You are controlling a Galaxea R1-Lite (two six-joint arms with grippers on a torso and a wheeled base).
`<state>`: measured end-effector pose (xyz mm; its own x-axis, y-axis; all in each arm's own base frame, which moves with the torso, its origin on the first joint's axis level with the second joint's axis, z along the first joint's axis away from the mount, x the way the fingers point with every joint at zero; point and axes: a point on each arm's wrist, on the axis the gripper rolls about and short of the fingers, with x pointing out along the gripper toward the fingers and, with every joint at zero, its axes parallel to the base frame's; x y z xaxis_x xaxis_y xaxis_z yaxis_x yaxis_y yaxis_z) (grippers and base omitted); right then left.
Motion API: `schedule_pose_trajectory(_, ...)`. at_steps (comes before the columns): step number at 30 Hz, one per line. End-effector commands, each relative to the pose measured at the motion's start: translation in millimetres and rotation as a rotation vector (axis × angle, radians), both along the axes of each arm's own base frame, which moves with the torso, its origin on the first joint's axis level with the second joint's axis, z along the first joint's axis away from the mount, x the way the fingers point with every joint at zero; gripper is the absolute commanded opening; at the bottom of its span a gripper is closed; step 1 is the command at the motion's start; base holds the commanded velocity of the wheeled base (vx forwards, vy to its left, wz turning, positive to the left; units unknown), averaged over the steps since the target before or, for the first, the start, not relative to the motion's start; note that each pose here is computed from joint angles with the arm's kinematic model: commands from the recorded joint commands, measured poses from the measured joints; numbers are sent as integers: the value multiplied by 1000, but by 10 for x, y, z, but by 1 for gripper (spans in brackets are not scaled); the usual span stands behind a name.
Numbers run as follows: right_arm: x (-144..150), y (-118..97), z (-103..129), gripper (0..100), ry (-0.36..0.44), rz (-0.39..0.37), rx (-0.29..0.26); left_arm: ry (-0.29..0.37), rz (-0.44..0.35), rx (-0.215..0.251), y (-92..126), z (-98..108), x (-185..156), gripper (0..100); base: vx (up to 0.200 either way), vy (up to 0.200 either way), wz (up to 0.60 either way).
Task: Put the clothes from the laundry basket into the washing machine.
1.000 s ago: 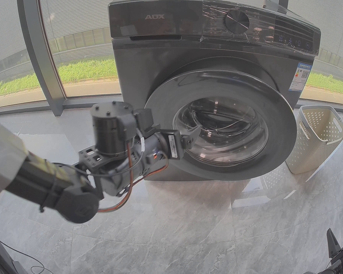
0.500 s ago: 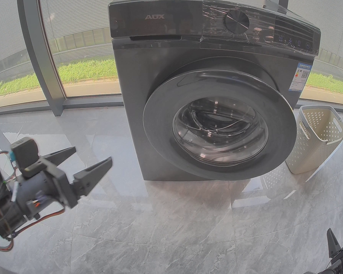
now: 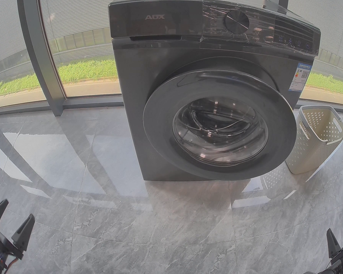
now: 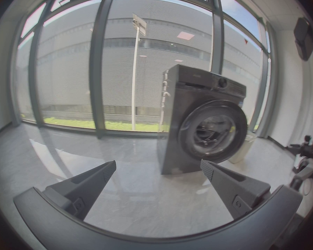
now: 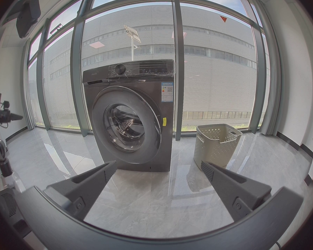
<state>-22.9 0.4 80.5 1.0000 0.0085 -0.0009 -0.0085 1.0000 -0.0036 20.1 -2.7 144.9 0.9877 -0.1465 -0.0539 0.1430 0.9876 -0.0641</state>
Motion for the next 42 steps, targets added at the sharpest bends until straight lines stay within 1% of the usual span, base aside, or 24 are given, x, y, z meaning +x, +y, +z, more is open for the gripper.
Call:
schedule_pose_trajectory(1, 1, 3, -52, 100, 1, 8, -4, -76, 244, 86, 37, -621, -397, 100, 0, 0, 0)
schedule_pose_trajectory(2, 1, 3, -50, 100, -1, 8, -4, -78, 231, 91, 37, -619, -397, 100, 0, 0, 0)
schedule_pose_trajectory(4, 1, 2, -50, 100, -1, 10, 2, -89, 212, 77, 38, -625, -413, 100, 0, 0, 0)
schedule_pose_trajectory(7, 1, 3, -50, 100, -1, 13, 4, -70, 218, 107, 46, -620, -408, 100, 0, 0, 0)
schedule_pose_trajectory(9, 1, 3, -50, 100, -1, 13, 4, -76, 202, 107, 47, -619, -410, 100, 0, 0, 0)
schedule_pose_trajectory(11, 1, 3, -50, 100, -1, 13, 5, -96, 186, 93, 41, -628, -426, 100, 0, 0, 0)
schedule_pose_trajectory(13, 1, 3, -50, 100, -1, 13, 5, -69, 159, 67, 32, -683, -429, 100, 0, 0, 0)
schedule_pose_trajectory(14, 1, 3, -50, 100, -1, 11, 5, -59, 156, 65, 31, -694, -429, 100, 0, 0, 0)
schedule_pose_trajectory(16, 1, 3, -49, 100, -2, 11, 4, -63, 151, 85, 30, -691, -429, 100, 0, 0, 0)
schedule_pose_trajectory(19, 1, 3, -41, 100, -10, 13, 0, -64, 142, 93, 28, -691, -429, 100, 0, 0, 0)
schedule_pose_trajectory(20, -8, 4, -3, 100, -28, 16, 5, -64, 140, 86, 28, -691, -429, 100, 0, 0, 0)
schedule_pose_trajectory(21, -40, 5, 119, 100, -88, 24, 4, -64, 139, 84, 28, -691, -429, 100, 0, 0, 0)
schedule_pose_trajectory(23, -197, 7, 501, 100, -241, 46, 16, -62, 143, 88, 29, -693, -429, 100, 0, 0, 0)
schedule_pose_trajectory(24, -258, 5, 618, 100, -274, 59, 19, -63, 148, 80, 30, -691, -429, 100, 0, 0, 0)
schedule_pose_trajectory(25, -256, 1, 696, 100, -247, 76, 21, -63, 151, 75, 30, -691, -429, 100, 0, -200, 0)
schedule_pose_trajectory(27, -202, -3, 694, 100, -155, 133, 24, -63, 153, 77, 30, -691, -429, 100, 0, -200, 0)
schedule_pose_trajectory(30, -33, 13, 641, 100, 22, 299, 45, -64, 153, 77, 30, -689, -429, 100, 0, -200, 0)
schedule_pose_trajectory(31, 60, 26, 646, 100, 95, 356, 86, -64, 153, 77, 29, -689, -429, 100, 0, -200, 0)
schedule_pose_trajectory(32, 141, 39, 666, 100, 159, 400, 145, -64, 151, 75, 30, -689, -429, 100, 0, -200, 0)
schedule_pose_trajectory(34, 296, 72, 727, 100, 237, 457, 254, -64, 151, 75, 30, -689, -429, 100, 0, -200, 0)
schedule_pose_trajectory(35, 353, 89, 748, 100, 253, 476, 269, -64, 153, 75, 29, -689, -429, 100, 0, -200, 0)
schedule_pose_trajectory(37, 531, 151, 773, 100, 299, 519, 264, -64, 151, 77, 30, -689, -429, 100, 0, -200, 0)
schedule_pose_trajectory(39, 683, 211, 781, 100, 328, 543, 255, -64, 151, 77, 30, -689, -429, 100, 0, -200, 0)
schedule_pose_trajectory(42, 875, 281, 790, 100, 356, 548, 235, -63, 150, 80, 29, -691, -429, 100, 0, -200, 0)
